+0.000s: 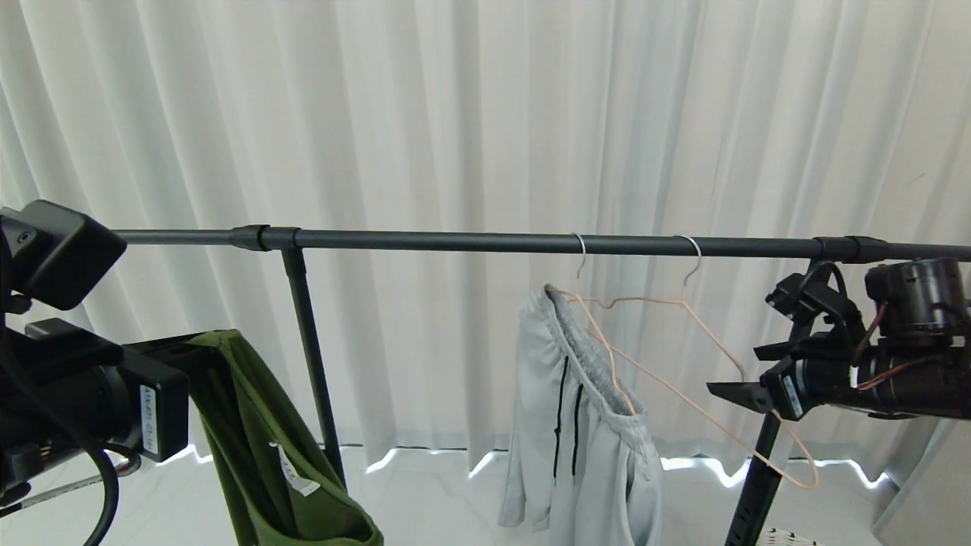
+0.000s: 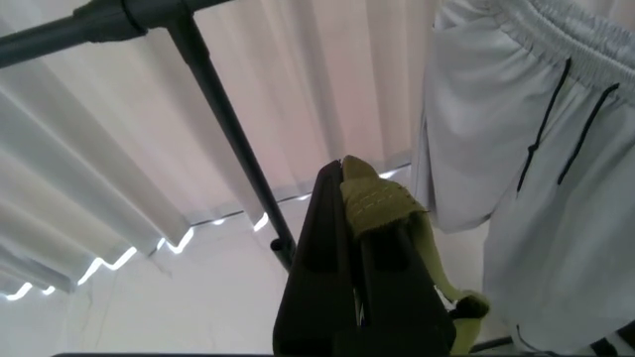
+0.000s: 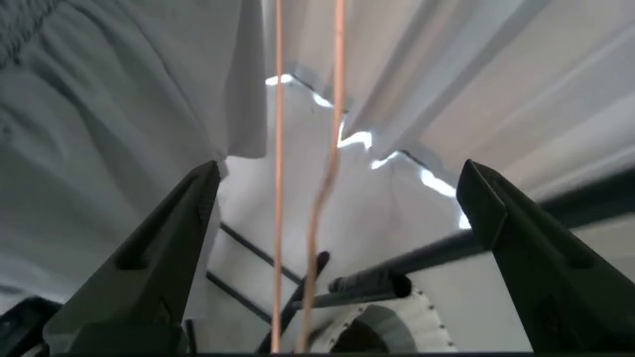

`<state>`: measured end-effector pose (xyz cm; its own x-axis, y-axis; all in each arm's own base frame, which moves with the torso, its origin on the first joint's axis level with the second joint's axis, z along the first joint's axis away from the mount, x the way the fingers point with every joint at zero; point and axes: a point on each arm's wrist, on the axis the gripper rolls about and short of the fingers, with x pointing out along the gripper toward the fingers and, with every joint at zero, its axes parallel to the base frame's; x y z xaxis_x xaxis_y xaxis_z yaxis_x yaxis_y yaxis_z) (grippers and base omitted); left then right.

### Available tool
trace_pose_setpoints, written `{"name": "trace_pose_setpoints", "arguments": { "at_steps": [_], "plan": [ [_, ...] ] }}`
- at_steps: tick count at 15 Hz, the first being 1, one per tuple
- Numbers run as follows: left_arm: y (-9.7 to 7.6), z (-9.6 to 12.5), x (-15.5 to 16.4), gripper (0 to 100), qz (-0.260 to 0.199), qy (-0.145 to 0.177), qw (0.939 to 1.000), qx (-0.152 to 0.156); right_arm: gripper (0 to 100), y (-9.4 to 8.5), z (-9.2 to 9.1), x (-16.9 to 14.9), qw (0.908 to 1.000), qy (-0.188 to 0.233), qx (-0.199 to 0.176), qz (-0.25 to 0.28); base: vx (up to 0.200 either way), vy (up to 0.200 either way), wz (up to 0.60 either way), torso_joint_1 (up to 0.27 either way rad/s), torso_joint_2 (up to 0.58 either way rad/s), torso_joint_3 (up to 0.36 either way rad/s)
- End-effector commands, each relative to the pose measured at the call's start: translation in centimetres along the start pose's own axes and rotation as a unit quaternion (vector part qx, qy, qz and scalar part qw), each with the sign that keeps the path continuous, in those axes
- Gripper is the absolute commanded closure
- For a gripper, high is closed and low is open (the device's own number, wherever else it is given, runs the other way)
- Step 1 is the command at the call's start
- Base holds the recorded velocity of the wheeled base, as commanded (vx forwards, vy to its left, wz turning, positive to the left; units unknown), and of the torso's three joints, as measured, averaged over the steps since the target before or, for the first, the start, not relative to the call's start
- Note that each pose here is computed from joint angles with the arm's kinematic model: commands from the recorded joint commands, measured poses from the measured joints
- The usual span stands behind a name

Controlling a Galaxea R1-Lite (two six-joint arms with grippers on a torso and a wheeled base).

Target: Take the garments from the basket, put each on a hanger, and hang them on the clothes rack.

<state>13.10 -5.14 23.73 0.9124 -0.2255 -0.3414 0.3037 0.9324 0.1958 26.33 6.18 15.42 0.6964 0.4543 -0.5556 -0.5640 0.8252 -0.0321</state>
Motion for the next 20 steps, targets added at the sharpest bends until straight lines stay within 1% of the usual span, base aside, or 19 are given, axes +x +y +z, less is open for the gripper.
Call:
{"name": "trace_pose_setpoints", "arguments": {
  "at_steps": [1, 5, 7, 11, 12, 19, 20],
  "plan": [
    [0.0, -0.2, 0.0, 100, 0.000, 0.002, 1.0000, 0.000, 0, 0.3, -0.1, 2.4, 0.9995, 0.023, 0.011, 0.018, 0.000, 0.000, 0.00, 0.000, 0.00, 0.000],
    [0.0, -0.3, 0.0, 100, 0.000, 0.003, 1.0000, 0.000, 0, 0.3, -0.4, 3.8, 0.9986, 0.038, 0.025, 0.024, 0.000, 0.000, 0.00, 0.000, 0.00, 0.000],
    [0.0, -0.2, -0.1, 100, 0.000, 0.002, 1.0000, 0.000, 0, 0.3, -0.5, 3.8, 0.9981, 0.042, 0.038, 0.024, 0.000, 0.000, 0.00, 0.000, 0.00, 0.000],
    [0.0, -0.2, 0.0, 100, 0.000, 0.002, 1.0000, 0.006, 0, 0.4, -0.4, 3.8, 0.9982, 0.045, 0.036, 0.020, 0.000, 0.000, 0.00, 0.000, 0.00, 0.000],
    [0.0, -0.2, -0.1, 100, -0.001, 0.002, 1.0000, 0.009, 100, 0.5, -0.4, 3.8, 0.9982, 0.045, 0.035, 0.019, 0.000, 0.000, 0.00, 0.000, 0.00, 0.000],
    [0.0, -0.2, -0.2, 100, -0.001, -0.001, 1.0000, 0.009, 100, 0.5, -0.5, 3.7, 0.9981, 0.045, 0.038, 0.017, 0.000, 0.000, 0.00, 0.000, 0.00, 0.000],
    [0.0, -0.2, -0.2, 100, 0.000, -0.001, 1.0000, 0.009, 100, 0.5, -0.4, 3.6, 0.9978, 0.044, 0.046, 0.017, 0.000, 0.000, 0.00, 0.000, 0.00, 0.000]
  ]
}}
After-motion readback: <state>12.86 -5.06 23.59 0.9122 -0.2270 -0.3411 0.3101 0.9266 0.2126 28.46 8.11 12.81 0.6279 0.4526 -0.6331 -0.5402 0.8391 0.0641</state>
